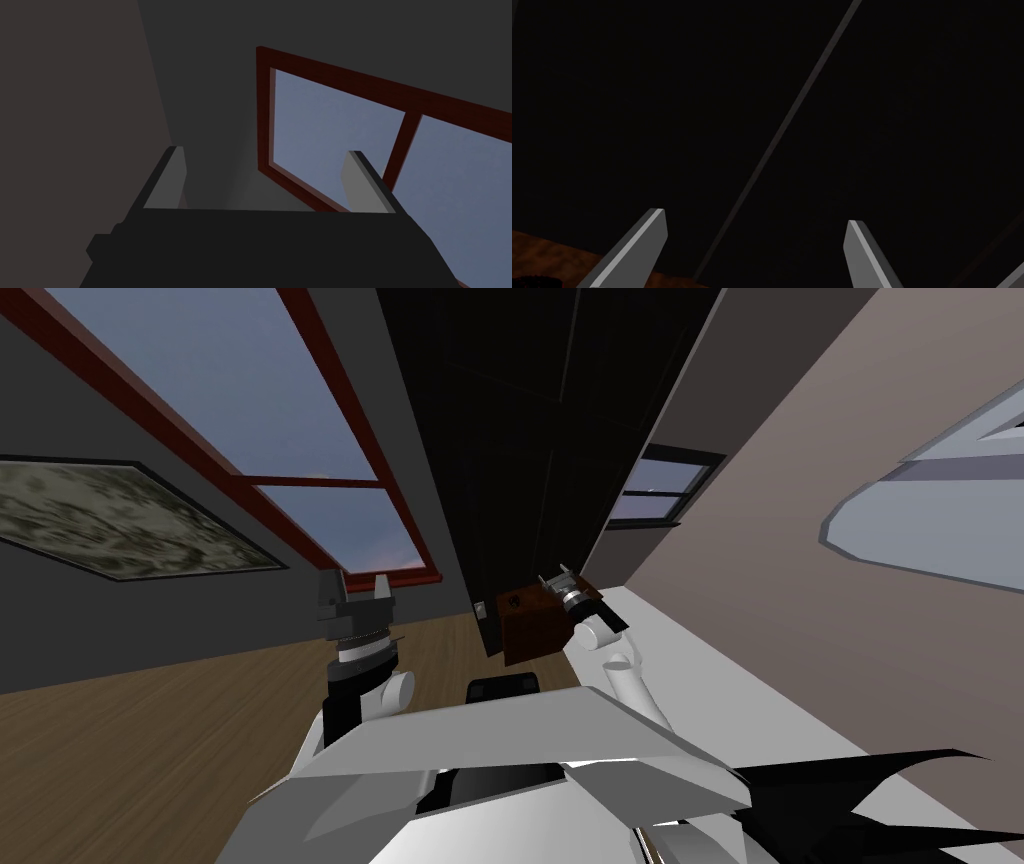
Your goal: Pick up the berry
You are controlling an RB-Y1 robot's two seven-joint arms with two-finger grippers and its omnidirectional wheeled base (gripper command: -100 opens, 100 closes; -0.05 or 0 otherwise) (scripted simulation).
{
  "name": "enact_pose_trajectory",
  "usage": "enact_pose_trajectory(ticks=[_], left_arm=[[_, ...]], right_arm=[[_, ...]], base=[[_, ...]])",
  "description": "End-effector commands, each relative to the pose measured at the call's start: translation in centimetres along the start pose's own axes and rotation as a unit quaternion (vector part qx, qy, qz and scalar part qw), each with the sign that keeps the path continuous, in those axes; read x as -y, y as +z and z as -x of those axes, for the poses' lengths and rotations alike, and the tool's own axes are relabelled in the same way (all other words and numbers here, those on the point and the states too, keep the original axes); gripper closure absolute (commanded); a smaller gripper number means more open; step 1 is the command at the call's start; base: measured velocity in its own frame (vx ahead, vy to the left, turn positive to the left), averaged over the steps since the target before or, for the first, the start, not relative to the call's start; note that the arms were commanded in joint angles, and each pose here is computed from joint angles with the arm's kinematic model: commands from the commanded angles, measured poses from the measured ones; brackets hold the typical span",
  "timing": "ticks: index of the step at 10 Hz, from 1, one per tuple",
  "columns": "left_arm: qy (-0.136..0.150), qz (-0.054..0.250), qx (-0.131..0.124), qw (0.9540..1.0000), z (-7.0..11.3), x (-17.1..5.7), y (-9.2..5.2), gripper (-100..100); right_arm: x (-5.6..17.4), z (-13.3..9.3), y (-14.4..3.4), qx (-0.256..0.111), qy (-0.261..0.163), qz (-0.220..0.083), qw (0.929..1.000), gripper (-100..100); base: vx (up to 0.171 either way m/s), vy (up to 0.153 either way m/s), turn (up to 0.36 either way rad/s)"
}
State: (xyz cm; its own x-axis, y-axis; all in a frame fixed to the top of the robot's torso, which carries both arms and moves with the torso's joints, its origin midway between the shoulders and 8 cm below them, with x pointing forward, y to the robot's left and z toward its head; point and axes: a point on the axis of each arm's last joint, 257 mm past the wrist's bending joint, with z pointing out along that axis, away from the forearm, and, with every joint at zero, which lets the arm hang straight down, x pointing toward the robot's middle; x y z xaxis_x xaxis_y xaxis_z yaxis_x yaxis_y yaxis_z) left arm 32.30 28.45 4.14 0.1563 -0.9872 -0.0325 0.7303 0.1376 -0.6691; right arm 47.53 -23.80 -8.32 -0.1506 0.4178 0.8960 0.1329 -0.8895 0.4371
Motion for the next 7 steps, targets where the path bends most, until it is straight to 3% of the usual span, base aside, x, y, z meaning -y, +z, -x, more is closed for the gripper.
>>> enact_pose_trajectory(ticks=[1,2,4,7], left_arm=[[0.0,0.0,0.0,1.0,0.0,0.0,0.0,0],[0.0,0.0,0.0,1.0,0.0,0.0,0.0,0],[0.0,0.0,0.0,1.0,0.0,0.0,0.0,0],[0.0,0.0,0.0,1.0,0.0,0.0,0.0,0]], right_arm=[[0.5,0.6,0.1,0.011,0.029,-0.012,0.9994,-100],[1.1,1.3,0.3,0.026,0.05,-0.03,0.9979,-100],[1.2,1.5,0.2,0.032,0.07,-0.032,0.9965,-100],[2.5,3.2,0.3,0.068,0.13,-0.065,0.987,-100]], base=[[0.029,0.015,-0.028],[0.043,0.024,-0.046],[0.025,0.017,-0.015],[0.035,0.027,-0.047]])
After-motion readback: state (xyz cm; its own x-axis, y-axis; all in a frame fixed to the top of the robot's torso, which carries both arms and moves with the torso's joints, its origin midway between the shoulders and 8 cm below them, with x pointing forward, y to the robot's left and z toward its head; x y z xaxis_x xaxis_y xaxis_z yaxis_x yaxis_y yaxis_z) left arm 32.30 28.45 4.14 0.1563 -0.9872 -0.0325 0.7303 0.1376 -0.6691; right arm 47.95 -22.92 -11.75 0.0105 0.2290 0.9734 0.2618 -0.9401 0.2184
